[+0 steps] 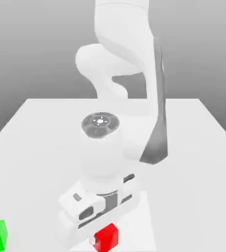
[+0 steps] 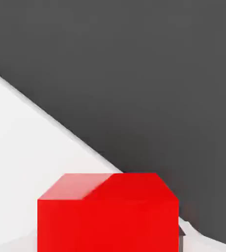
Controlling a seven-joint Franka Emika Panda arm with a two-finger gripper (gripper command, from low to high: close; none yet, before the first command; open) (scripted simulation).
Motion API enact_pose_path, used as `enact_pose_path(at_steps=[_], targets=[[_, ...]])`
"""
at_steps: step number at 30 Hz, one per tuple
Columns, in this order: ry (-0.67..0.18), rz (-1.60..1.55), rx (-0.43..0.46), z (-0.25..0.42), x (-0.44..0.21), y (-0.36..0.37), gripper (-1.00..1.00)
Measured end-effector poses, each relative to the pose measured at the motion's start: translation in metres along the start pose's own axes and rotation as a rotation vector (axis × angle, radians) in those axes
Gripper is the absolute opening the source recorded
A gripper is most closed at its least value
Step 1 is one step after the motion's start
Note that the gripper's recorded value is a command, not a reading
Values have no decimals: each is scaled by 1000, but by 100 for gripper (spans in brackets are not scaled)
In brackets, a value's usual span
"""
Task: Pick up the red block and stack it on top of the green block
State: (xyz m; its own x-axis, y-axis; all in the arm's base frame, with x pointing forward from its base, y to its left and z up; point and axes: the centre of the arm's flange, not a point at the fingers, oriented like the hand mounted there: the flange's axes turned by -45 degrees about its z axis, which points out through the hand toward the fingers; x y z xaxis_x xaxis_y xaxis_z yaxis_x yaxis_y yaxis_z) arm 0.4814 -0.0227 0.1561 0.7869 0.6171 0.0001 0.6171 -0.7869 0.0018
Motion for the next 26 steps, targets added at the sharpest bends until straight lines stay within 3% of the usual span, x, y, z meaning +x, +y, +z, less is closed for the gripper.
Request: enact_pose_path(at_steps=[5, 17, 22, 23, 26], targets=[[0, 2, 2, -48, -2, 2, -100], [0, 5, 4, -85, -142, 179, -100], [0, 2, 3, -37, -169, 200, -100], [0, 3, 3, -29, -170, 200, 100], [0, 3, 3, -29, -170, 200, 100]])
